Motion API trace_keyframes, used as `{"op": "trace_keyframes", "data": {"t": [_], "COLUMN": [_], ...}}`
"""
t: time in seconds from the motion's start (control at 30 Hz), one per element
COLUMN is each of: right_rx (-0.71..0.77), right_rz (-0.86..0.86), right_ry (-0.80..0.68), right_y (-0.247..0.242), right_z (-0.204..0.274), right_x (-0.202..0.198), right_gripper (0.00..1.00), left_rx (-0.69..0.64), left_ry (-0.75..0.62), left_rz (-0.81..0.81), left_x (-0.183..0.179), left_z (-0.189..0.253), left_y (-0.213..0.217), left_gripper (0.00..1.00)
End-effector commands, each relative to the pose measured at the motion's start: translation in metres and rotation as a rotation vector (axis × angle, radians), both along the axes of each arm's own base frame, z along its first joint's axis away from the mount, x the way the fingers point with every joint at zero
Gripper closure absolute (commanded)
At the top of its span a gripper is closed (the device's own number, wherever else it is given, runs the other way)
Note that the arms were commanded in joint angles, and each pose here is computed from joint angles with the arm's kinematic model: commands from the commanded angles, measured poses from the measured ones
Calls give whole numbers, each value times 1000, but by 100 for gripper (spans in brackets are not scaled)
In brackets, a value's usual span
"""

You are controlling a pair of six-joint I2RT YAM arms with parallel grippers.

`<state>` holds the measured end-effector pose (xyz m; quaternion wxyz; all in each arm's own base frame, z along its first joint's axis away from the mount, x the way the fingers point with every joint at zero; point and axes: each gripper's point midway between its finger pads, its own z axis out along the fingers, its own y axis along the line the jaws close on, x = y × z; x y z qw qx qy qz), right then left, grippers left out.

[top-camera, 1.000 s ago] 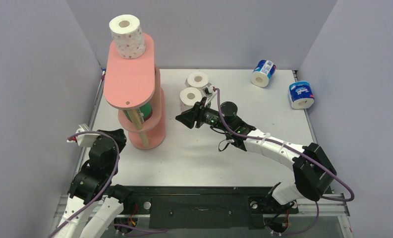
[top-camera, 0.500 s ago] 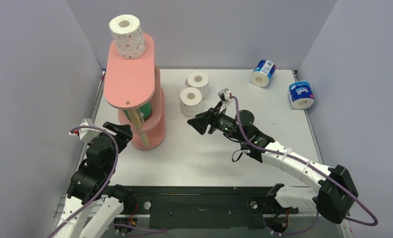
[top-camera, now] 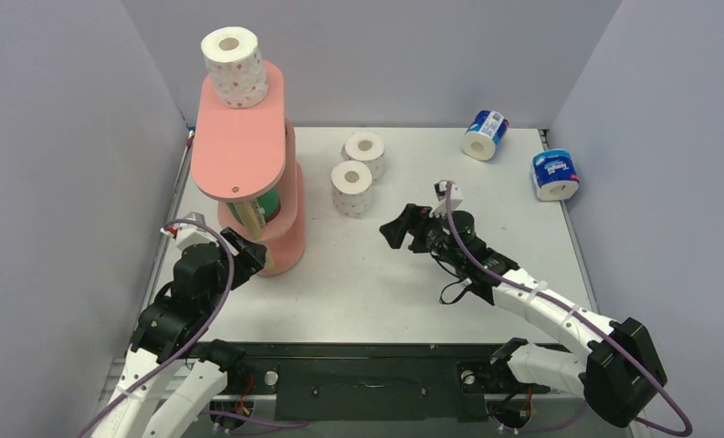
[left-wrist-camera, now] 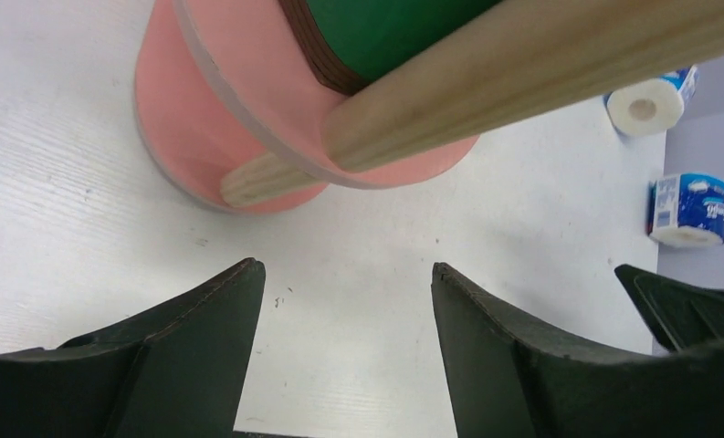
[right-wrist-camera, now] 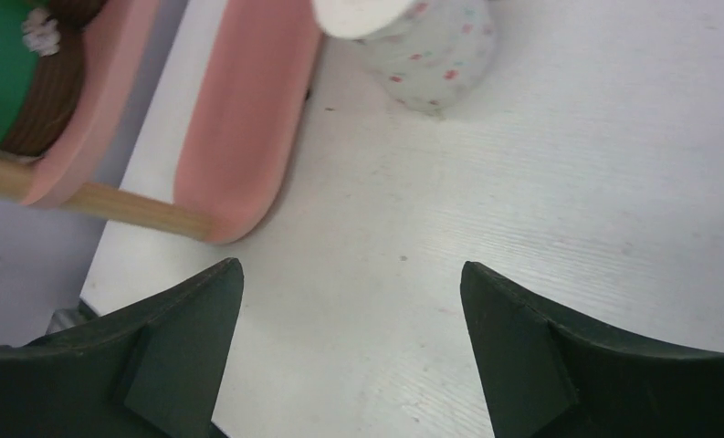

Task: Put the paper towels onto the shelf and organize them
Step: Move the paper towel to the center of the board.

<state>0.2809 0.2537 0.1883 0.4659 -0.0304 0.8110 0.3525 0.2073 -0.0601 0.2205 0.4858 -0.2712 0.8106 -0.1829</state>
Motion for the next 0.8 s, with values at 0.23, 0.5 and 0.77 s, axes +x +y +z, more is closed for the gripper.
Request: {"op": "trace_keyframes", "data": {"t": [0.23, 0.5, 0.77], "right_rx": [17, -21, -24], "right_rz": [-275, -434, -443], "right_ry": [153, 263, 311], "right_y": [-77, -109, -125], "right_z": [-48, -80, -85], "right_x": [23, 33, 51], "right_gripper": [7, 8, 2], "left_rx": [120, 255, 130], "left_ry": [56, 19, -47], "left_rz": [-254, -367, -365], "left_x": [-7, -12, -15], "left_z": [-17, -24, -44], "left_y": [-66, -126, -139], "left_gripper": [32, 30, 6]}}
